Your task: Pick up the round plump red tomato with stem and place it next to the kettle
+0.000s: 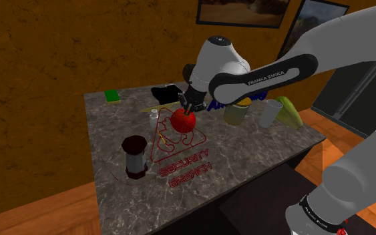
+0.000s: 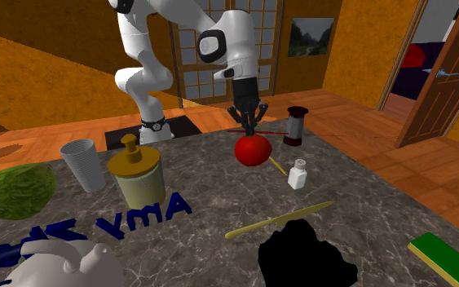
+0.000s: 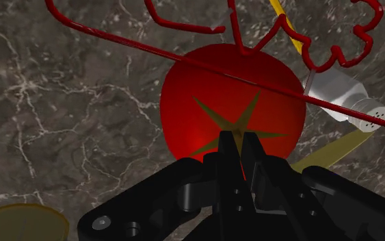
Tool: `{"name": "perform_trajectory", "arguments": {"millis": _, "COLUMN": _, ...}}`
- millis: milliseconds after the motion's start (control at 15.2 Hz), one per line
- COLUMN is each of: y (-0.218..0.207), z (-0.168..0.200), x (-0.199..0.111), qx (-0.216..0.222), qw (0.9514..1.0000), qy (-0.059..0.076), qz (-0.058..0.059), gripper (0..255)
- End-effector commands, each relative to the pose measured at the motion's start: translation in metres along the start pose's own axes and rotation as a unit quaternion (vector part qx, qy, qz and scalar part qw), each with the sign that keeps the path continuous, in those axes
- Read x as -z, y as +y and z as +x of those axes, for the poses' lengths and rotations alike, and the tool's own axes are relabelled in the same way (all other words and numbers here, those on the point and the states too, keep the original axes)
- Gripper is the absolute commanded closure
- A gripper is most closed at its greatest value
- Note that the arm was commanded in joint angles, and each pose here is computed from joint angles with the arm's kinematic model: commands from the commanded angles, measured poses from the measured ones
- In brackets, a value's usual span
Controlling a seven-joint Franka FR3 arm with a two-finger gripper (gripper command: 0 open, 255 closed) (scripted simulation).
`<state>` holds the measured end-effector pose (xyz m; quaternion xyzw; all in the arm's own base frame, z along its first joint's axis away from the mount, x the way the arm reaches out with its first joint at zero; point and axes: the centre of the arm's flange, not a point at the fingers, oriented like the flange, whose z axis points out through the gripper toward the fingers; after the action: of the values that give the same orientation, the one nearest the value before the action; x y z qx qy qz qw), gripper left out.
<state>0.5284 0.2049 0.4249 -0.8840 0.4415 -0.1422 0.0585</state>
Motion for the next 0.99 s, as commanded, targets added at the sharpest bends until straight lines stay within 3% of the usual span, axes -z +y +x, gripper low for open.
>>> {"name": "perform_trajectory", "arguments": {"millis": 0, "y": -0.002, "z": 0.003, "x": 0.01, "qx": 0.0, "qw": 1.0, "qy": 0.0, "qz": 0.0, "gripper": 255}}
{"name": "perform_trajectory", "arguments": {"millis": 924, "y": -0.019, "z": 0.018, "x": 0.08, "qx": 0.0, "qw": 1.0, "qy": 0.0, "qz": 0.0, "gripper": 255}}
